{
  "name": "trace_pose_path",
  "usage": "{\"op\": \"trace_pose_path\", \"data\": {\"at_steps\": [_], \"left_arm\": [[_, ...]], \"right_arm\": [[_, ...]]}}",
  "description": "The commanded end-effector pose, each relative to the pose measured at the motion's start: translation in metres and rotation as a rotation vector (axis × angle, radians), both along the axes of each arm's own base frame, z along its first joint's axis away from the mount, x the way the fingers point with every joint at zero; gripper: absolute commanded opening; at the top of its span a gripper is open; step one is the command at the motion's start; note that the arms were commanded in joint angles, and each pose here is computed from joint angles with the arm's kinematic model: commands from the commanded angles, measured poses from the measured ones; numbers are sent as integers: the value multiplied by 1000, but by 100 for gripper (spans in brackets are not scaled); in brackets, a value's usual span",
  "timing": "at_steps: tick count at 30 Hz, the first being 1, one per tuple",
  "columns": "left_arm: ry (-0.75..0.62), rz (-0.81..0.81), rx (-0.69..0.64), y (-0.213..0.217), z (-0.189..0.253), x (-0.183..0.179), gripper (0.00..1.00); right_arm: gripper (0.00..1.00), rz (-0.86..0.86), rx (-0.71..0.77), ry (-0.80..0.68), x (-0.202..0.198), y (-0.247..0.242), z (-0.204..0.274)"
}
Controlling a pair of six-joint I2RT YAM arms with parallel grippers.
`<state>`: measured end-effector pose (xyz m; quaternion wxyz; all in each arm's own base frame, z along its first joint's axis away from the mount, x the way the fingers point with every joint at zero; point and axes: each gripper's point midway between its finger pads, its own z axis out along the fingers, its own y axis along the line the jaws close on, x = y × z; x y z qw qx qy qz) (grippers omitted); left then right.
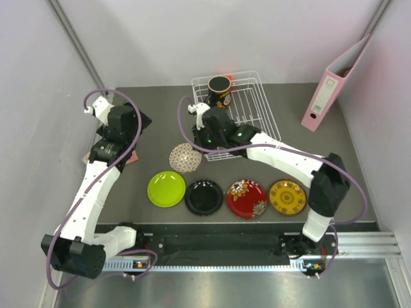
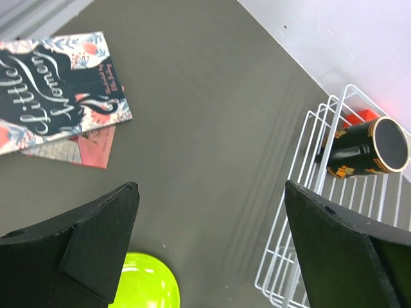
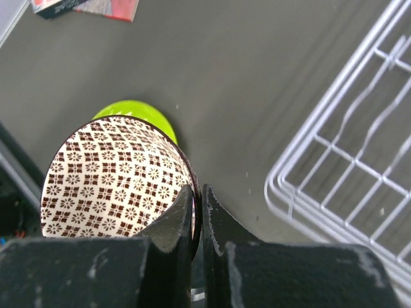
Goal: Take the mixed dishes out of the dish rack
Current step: Place the bowl at the center of the board.
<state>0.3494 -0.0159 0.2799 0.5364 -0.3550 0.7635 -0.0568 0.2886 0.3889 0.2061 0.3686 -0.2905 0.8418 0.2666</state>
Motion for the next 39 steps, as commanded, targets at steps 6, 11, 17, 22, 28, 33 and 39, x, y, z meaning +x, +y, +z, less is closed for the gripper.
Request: {"op": "trace_pose_path", "data": {"at_steps": [6, 11, 17, 22, 28, 33, 39], "left_arm": [[-63, 4, -84, -3, 7, -18, 99], [-70, 4, -76, -1, 5, -21, 99], [-68, -13, -66, -2, 6, -21, 99], [-66, -18, -70, -3, 3, -22, 99], [-70, -29, -76, -6, 1, -21, 99], [-62, -41, -79, -8, -2, -19, 99], [-61, -48, -81, -9, -4, -20, 99]], "right_arm": [[0, 26, 98, -127, 56, 62, 16], [0, 40, 77, -96, 77, 81, -10], [0, 59, 59, -38, 93, 104, -46], [0, 59, 63, 5, 101, 112, -65], [0, 58, 36, 29, 100, 108, -82], [11, 51, 18, 41, 97, 100, -92], [52, 46, 42, 20, 93, 96, -76]]}}
